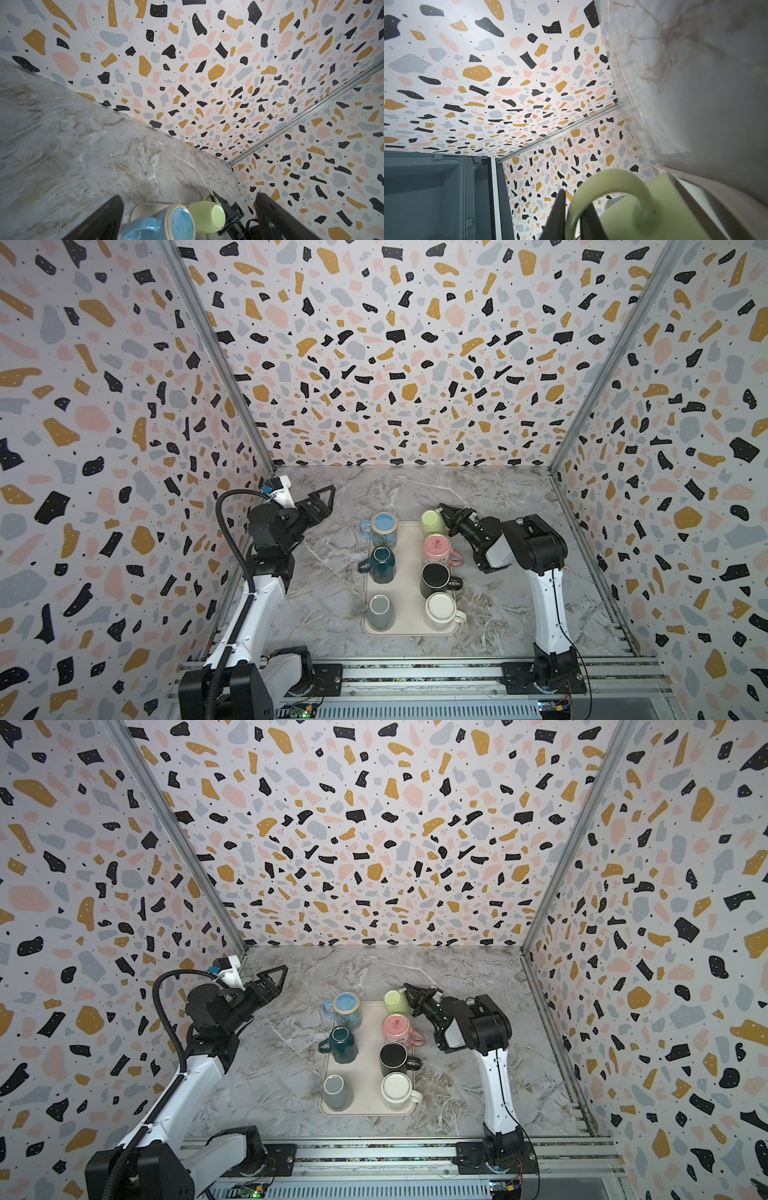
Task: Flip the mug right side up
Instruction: 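Close the right gripper on the light green mug's handle, then lift the green mug and rotate it upright with the right gripper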
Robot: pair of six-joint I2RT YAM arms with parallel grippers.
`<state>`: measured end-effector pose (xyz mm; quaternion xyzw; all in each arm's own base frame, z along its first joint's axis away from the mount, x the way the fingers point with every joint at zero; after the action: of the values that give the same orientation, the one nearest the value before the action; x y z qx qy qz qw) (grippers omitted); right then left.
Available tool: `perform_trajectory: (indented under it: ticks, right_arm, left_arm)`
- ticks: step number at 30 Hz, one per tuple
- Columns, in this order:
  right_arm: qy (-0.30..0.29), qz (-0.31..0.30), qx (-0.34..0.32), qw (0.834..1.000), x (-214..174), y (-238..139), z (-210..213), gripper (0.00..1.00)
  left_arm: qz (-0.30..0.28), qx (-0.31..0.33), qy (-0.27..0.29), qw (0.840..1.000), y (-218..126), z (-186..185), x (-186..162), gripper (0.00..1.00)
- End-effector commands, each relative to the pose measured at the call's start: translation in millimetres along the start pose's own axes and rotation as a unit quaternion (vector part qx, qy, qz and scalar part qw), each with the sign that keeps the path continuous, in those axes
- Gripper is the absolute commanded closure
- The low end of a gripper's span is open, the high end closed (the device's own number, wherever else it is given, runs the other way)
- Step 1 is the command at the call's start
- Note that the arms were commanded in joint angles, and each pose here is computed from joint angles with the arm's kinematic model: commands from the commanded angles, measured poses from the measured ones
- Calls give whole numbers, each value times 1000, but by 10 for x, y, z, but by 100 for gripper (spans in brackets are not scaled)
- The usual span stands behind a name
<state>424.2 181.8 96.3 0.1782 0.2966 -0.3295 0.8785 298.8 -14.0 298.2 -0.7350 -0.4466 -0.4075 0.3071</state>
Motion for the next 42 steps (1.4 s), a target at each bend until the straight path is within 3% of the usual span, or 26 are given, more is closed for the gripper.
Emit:
perform_trajectory:
  ticks: [1, 25, 42]
  right_arm:
    - [37, -13, -19, 999, 99, -5, -128, 100]
    - [-22, 64, 32, 997, -188, 158, 243, 100]
    - [-141, 126, 38, 981, -528, 382, 687, 100]
  left_arm:
    - [-23, -15, 16, 1000, -14, -70, 138, 0]
    - [-29, -19, 13, 999, -21, -76, 139, 0]
    - [-39, -25, 19, 999, -37, -127, 218, 0]
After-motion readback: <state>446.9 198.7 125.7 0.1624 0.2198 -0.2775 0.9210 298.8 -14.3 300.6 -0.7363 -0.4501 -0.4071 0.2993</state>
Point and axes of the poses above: each gripper's point midway between its finger pads, its own y axis out along the fingers, its own z axis along the line the jaws close on, x = y × z, the point moved 8 cm from there along -y, back along the fingers, and after that the axes turned 14 degrees about y, right-handed, at the moved point
